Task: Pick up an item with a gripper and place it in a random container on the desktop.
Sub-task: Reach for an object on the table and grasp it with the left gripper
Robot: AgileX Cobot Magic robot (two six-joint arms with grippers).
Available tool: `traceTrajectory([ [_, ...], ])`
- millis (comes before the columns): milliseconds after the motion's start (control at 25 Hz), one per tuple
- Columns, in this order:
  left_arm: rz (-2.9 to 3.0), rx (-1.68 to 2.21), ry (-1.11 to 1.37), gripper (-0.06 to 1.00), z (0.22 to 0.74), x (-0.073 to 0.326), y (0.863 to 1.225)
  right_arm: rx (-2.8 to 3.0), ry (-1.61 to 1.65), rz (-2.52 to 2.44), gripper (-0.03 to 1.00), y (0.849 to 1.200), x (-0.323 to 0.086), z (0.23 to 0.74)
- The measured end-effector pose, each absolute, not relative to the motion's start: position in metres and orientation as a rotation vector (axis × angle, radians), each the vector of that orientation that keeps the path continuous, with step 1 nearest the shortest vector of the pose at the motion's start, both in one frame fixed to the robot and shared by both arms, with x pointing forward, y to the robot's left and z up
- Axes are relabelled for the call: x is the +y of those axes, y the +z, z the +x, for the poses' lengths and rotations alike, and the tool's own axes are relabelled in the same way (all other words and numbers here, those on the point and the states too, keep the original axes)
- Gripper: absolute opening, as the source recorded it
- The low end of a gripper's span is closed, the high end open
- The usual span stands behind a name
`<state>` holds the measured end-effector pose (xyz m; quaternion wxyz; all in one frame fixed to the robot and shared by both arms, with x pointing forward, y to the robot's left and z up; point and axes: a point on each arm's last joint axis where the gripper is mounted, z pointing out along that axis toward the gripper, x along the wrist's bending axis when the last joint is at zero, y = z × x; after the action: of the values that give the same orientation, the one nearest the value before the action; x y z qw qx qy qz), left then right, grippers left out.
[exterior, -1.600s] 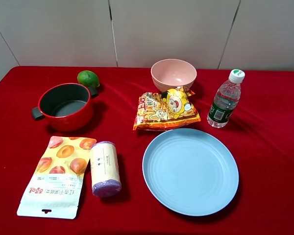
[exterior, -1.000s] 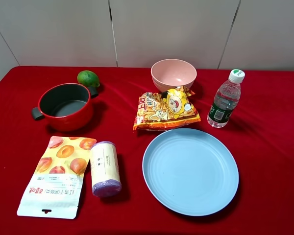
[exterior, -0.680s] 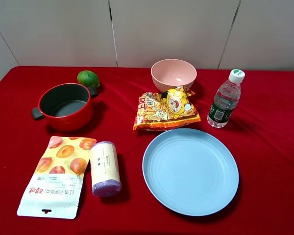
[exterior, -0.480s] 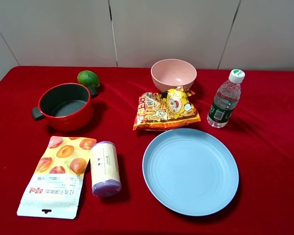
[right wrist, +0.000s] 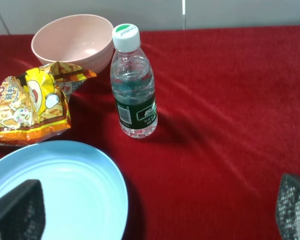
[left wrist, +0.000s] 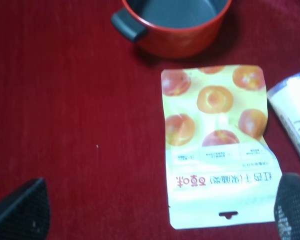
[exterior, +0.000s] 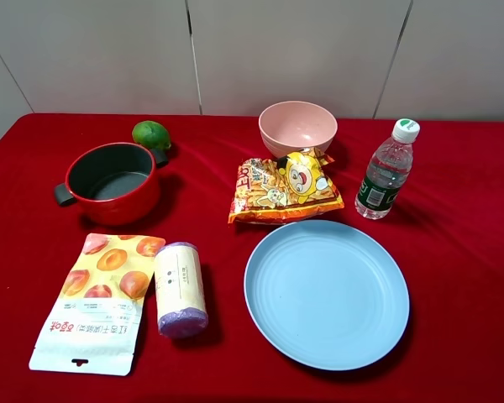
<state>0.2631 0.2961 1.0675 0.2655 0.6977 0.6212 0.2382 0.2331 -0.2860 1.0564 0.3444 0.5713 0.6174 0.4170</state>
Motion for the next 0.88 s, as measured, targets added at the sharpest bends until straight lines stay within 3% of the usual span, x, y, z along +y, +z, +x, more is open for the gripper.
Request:
traceTrajectory([
  [880, 2.094, 1.759, 0.166, 0.88, 0.346, 0.273, 1.065, 1.604, 1.083, 1.484, 0.69, 1.056, -0.286, 0.233],
])
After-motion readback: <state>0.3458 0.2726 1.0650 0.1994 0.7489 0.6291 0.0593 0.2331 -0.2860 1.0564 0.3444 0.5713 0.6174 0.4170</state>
